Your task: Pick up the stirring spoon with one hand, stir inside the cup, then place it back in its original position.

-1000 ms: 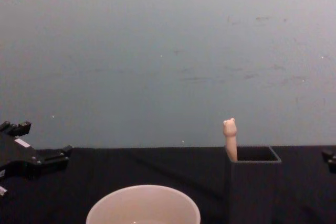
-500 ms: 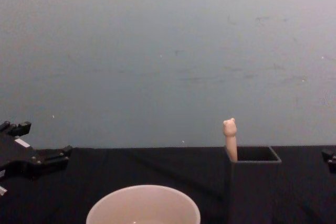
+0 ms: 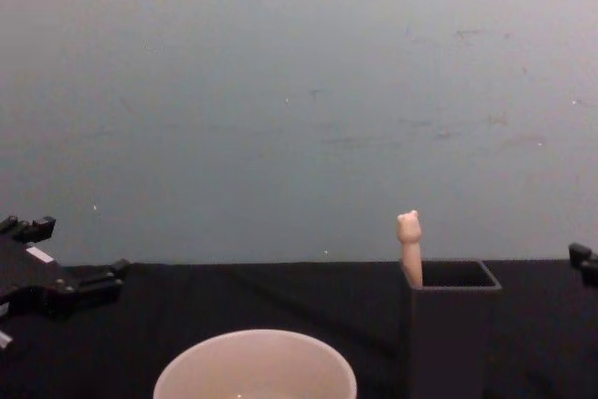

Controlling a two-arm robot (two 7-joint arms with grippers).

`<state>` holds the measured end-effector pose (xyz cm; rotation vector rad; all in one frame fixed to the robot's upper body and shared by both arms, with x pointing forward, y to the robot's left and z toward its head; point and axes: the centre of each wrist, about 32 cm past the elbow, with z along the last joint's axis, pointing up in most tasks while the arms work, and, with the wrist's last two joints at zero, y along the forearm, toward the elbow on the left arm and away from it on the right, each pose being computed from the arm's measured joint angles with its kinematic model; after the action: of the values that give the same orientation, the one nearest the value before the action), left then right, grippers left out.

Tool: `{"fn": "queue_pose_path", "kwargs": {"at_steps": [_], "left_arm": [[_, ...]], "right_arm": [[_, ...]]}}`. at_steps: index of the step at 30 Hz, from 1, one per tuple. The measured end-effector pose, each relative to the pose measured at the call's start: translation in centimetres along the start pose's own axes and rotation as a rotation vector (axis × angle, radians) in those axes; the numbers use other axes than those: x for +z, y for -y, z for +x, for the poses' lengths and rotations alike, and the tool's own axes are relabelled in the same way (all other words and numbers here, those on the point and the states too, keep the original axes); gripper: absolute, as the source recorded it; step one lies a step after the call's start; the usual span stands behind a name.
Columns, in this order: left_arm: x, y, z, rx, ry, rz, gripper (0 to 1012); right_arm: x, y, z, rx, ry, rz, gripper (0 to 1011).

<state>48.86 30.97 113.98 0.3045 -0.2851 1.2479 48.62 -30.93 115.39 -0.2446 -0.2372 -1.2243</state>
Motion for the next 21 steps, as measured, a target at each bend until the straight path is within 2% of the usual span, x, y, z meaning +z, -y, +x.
{"fn": "queue_pose_path", "kwargs": {"at_steps": [5, 10, 14, 16, 18, 21], "left_arm": [[0.0, 0.0, 0.0, 0.0, 0.0, 0.0, 1001], [0.0, 0.0, 0.0, 0.0, 0.0, 0.0, 1001], [0.0, 0.0, 0.0, 0.0, 0.0, 0.0, 1001], [0.0, 0.0, 0.0, 0.0, 0.0, 0.0, 1001], [0.0, 0.0, 0.0, 0.0, 0.0, 0.0, 1001], [0.0, 0.0, 0.0, 0.0, 0.0, 0.0, 1001]], "right_arm": [[1.4, 0.3, 0.3, 0.042, -0.059, 0.01, 1000], [2.9, 0.4, 0.6, 0.1, -0.095, 0.034, 1000], [3.6, 0.4, 0.6, 0.137, -0.112, 0.042, 1002], [4.2, 0.3, 0.6, 0.184, -0.13, 0.042, 1000], [4.3, 0.2, 0.6, 0.194, -0.134, 0.04, 1000], [4.9, 0.1, 0.6, 0.253, -0.157, 0.029, 1000]]}}
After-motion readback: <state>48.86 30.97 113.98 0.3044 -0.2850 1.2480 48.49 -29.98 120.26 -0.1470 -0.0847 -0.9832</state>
